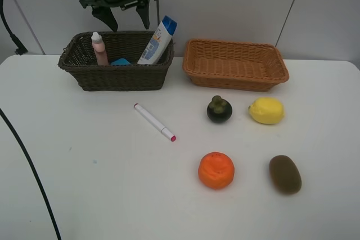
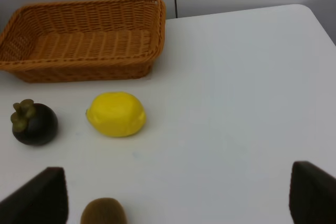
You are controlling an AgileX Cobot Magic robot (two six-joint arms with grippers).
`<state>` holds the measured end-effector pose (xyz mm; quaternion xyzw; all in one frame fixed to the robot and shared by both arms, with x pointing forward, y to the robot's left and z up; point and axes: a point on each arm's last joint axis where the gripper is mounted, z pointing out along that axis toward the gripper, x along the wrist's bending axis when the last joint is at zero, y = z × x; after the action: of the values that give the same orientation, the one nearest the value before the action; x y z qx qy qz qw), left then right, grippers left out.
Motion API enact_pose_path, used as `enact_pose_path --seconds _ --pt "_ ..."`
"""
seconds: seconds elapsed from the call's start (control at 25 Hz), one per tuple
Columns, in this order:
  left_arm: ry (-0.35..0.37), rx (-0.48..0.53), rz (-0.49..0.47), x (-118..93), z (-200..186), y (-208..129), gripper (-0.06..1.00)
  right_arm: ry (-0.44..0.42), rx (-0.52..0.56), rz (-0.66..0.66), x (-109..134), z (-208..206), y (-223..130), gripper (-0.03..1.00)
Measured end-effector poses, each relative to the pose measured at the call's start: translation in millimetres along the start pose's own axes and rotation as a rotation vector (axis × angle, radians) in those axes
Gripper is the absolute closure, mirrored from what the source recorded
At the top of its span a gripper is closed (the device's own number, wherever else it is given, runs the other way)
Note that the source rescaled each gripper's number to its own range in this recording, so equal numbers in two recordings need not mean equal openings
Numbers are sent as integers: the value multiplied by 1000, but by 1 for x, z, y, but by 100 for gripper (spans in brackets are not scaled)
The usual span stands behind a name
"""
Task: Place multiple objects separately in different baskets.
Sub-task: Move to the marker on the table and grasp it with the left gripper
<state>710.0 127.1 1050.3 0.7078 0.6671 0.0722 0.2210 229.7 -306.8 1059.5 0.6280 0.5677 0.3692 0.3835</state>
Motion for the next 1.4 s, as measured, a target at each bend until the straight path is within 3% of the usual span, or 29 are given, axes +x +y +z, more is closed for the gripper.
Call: enact_pose_path --seconds 0.2,0.4,0.56,0.72,0.92,1.04,1.4 --pt "-99 -27 -77 -10 -34 -1 -2 0 0 0 0 0 0 -3" --pt "-185 105 -98 -28 -50 -40 -2 3 0 1 0 0 0 -3" --pt "-154 234 -66 -45 -52 -90 -2 3 0 1 0 0 0 -3" --pt "-46 378 -72 -55 -24 -135 -2 3 0 1 0 0 0 -3" --pt "58 478 -130 -60 15 -160 -2 3 0 1 0 0 0 -3" --pt "91 494 -180 -58 39 -164 -2 3 0 1 0 0 0 -3" --pt "81 393 -328 -70 92 -172 -2 3 0 1 0 0 0 -3"
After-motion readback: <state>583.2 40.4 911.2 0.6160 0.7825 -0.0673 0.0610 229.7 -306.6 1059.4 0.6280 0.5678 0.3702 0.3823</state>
